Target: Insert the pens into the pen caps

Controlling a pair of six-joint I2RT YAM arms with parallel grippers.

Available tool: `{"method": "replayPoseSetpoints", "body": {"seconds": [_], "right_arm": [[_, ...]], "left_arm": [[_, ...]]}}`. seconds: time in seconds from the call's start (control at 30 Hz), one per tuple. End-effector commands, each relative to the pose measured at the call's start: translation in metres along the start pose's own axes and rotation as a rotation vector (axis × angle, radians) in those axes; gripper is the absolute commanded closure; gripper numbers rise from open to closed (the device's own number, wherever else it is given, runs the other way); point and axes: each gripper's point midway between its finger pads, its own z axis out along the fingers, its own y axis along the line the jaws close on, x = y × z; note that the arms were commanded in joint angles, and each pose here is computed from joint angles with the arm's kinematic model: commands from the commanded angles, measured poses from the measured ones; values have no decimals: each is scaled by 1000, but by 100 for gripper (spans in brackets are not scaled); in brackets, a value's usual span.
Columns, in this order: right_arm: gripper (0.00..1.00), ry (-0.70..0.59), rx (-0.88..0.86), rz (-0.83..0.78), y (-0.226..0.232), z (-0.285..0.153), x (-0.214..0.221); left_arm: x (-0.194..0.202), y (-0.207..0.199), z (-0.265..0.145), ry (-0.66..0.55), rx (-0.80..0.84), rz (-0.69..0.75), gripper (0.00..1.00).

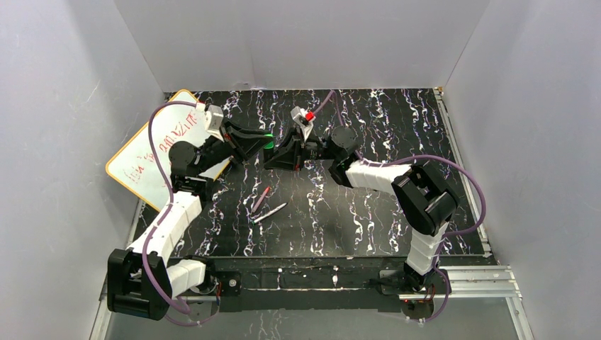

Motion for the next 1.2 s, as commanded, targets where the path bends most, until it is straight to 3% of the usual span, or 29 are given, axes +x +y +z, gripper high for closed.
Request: {"method": "replayPoseSetpoints", "body": {"seconds": [0.0,0.3,0.37,0.53,0.67,0.7,0.97,1.17], "right_arm": [[99,-202,45,-214,5,3,-94],[99,-213,29,-236,8,6,-105],[99,-211,27,-236,9,5,-105],[99,-203,18,-236,10,6,-103],[99,-203,18,-236,10,5,-102],[99,-206,19,-236,10,5,-102],[99,-256,133,-137,-14,-19,-100],[99,-174,526,-7,-88,-76,-84]], "left_arm": [[47,-22,-9,165,103,-101,100],[56,-16,-9,201,78,-102,99],[57,-15,-9,203,70,-106,93],[59,-7,-7,216,40,-123,57],[61,0,-5,227,17,-139,15],[61,1,-4,228,14,-141,12],[61,3,-7,223,-18,-125,2],[77,34,-17,310,-202,-95,2]]}}
